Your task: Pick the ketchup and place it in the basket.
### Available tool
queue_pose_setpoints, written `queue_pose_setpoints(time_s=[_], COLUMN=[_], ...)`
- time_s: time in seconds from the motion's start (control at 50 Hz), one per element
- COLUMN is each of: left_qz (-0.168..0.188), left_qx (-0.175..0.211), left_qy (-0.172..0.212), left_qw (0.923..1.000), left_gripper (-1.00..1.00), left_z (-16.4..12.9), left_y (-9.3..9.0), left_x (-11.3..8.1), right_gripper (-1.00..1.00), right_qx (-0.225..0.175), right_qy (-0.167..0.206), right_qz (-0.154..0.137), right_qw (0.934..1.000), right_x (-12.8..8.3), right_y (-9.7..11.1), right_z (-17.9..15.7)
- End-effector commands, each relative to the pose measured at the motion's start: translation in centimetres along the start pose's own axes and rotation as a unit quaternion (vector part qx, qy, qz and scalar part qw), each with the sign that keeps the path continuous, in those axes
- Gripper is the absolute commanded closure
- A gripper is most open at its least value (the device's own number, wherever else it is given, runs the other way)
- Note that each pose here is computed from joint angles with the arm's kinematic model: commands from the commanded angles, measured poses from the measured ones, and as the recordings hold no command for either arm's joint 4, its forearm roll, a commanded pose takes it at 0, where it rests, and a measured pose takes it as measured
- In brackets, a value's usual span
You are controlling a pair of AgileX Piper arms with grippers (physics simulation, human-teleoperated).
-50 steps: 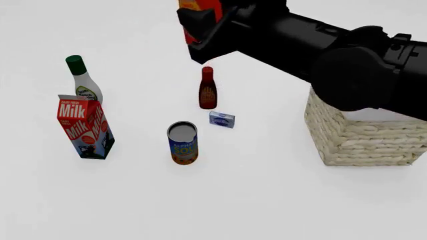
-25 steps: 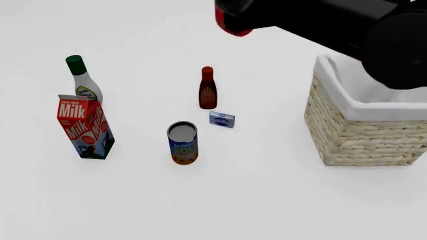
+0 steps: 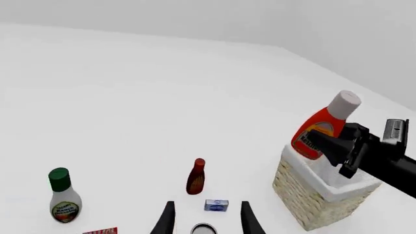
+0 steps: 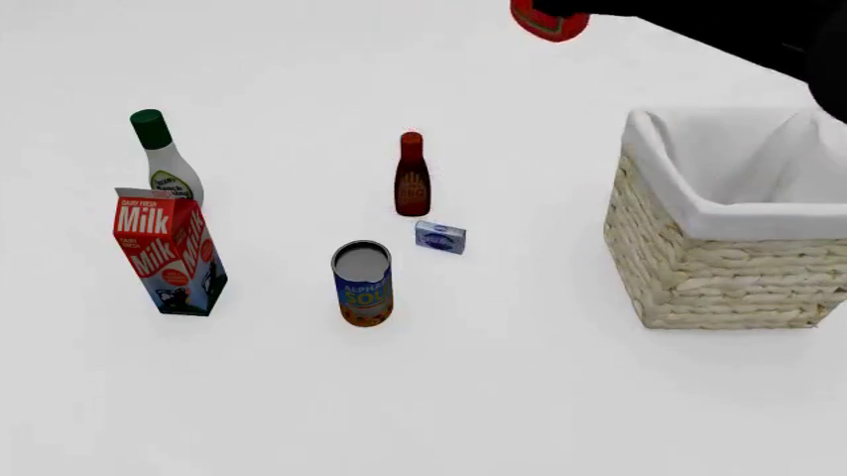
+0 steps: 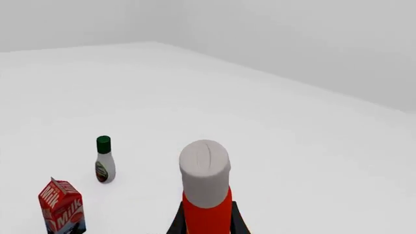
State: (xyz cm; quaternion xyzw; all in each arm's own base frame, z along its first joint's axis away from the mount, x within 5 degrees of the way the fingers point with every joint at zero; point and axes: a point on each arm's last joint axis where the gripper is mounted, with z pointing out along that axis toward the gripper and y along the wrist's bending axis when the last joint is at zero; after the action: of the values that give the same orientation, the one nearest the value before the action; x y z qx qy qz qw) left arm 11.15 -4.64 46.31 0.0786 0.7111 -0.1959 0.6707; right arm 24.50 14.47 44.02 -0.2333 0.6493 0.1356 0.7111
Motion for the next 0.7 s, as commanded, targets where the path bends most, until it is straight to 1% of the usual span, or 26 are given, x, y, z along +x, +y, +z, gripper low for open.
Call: queue_pose_setpoints(time_s=[0.02, 0.04, 0.06, 0.14, 0.16, 0.18, 0.2, 0.24, 0.26, 0.3, 0.32, 0.34, 0.38, 0.4, 0.42, 0.44, 0.48, 0.5, 0.52, 0.54, 0.58, 0.6, 0.7], left_qz=[-0.003, 0.002, 0.002, -0.019, -0.018, -0.018, -0.018, -0.023, -0.043, -0.042, -0.03, -0.029, -0.043, -0.039, -0.037, -0.035, -0.035, -0.033, -0.033, -0.033, -0.034, -0.033, -0.033], left_qx=[-0.022, -0.027, -0.027, -0.026, -0.026, -0.029, -0.03, -0.035, -0.034, -0.035, -0.039, -0.038, -0.038, -0.038, -0.036, -0.036, -0.035, -0.036, -0.036, -0.037, -0.036, -0.037, -0.037], left_qy=[-0.018, -0.017, -0.017, -0.018, -0.018, -0.019, -0.02, -0.023, -0.031, -0.028, -0.029, -0.03, -0.031, -0.031, -0.032, -0.034, -0.037, -0.039, -0.039, -0.04, -0.04, -0.04, -0.04], left_qw=[0.9996, 0.9995, 0.9995, 0.9993, 0.9993, 0.9992, 0.9992, 0.9989, 0.998, 0.9981, 0.9984, 0.9984, 0.9979, 0.998, 0.9981, 0.9982, 0.9981, 0.9981, 0.9981, 0.998, 0.9979, 0.998, 0.998], left_gripper=[-1.0, -1.0, -1.0, -1.0, -1.0, -1.0, -1.0, -1.0, -1.0, -1.0, -1.0, -1.0, -1.0, -1.0, -1.0, -1.0, -1.0, -1.0, -1.0, -1.0, -1.0, -1.0, -1.0], left_z=[0.0, 0.3, 0.3, 0.6, 0.7, 0.7, 0.7, 0.8, 0.7, 0.9, 1.0, 1.0, 1.2, 1.2, 1.2, 1.2, 1.2, 1.2, 1.2, 1.2, 1.2, 1.3, 1.3], left_y=[1.1, 1.3, 1.3, 1.5, 1.5, 1.6, 1.6, 1.9, 1.9, 2.0, 2.1, 2.1, 2.2, 2.2, 2.1, 2.1, 2.1, 2.1, 2.1, 2.1, 2.2, 2.2, 2.2], left_x=[2.6, 3.1, 3.1, 4.0, 4.1, 4.3, 4.4, 4.8, 5.1, 5.2, 5.4, 5.4, 5.7, 5.8, 5.7, 5.6, 5.5, 5.5, 5.5, 5.5, 5.6, 5.7, 5.9], right_gripper=[1.0, 1.0, 1.0, 1.0, 1.0, 1.0, 1.0, 1.0, 1.0, 1.0, 1.0, 1.0, 1.0, 1.0, 1.0, 1.0, 1.0, 1.0, 1.0, 1.0, 1.0, 1.0, 1.0], right_qx=[0.042, 0.049, 0.049, 0.076, 0.079, 0.088, 0.092, 0.102, 0.115, 0.119, 0.127, 0.132, 0.142, 0.151, 0.159, 0.162, 0.176, 0.181, 0.181, 0.189, 0.194, 0.2, 0.218], right_qy=[0.004, 0.005, 0.005, 0.009, 0.011, 0.015, 0.014, 0.02, 0.018, 0.021, 0.024, 0.023, 0.028, 0.031, 0.037, 0.036, 0.044, 0.042, 0.042, 0.047, 0.047, 0.05, 0.055], right_qz=[0.019, 0.02, 0.02, 0.028, 0.029, 0.023, 0.027, 0.015, 0.031, 0.027, 0.027, 0.03, 0.03, 0.032, 0.028, 0.032, 0.029, 0.036, 0.036, 0.035, 0.037, 0.034, 0.042], right_qw=[0.9989, 0.9986, 0.9986, 0.9967, 0.9964, 0.9958, 0.9953, 0.9944, 0.9927, 0.9923, 0.9912, 0.9905, 0.9891, 0.9875, 0.9862, 0.9856, 0.9831, 0.9819, 0.9819, 0.9803, 0.9791, 0.978, 0.9734], right_x=[-0.2, -0.2, -0.2, 0.0, 0.0, 0.3, 0.3, 0.6, 0.4, 0.5, 0.8, 0.8, 1.1, 1.2, 1.5, 1.5, 1.9, 2.0, 2.0, 2.3, 2.4, 2.6, 3.2], right_y=[-2.4, -2.8, -2.8, -4.3, -4.5, -4.9, -5.2, -5.8, -6.4, -6.7, -7.2, -7.4, -8.0, -8.5, -9.0, -9.1, -10.0, -10.2, -10.2, -10.7, -11.0, -11.3, -12.2], right_z=[-0.8, -0.8, -0.8, -1.1, -1.1, -1.1, -1.1, -1.2, -1.3, -1.3, -1.3, -1.4, -1.5, -1.5, -1.4, -1.5, -1.6, -1.7, -1.7, -1.7, -2.0, -2.1, -2.6])
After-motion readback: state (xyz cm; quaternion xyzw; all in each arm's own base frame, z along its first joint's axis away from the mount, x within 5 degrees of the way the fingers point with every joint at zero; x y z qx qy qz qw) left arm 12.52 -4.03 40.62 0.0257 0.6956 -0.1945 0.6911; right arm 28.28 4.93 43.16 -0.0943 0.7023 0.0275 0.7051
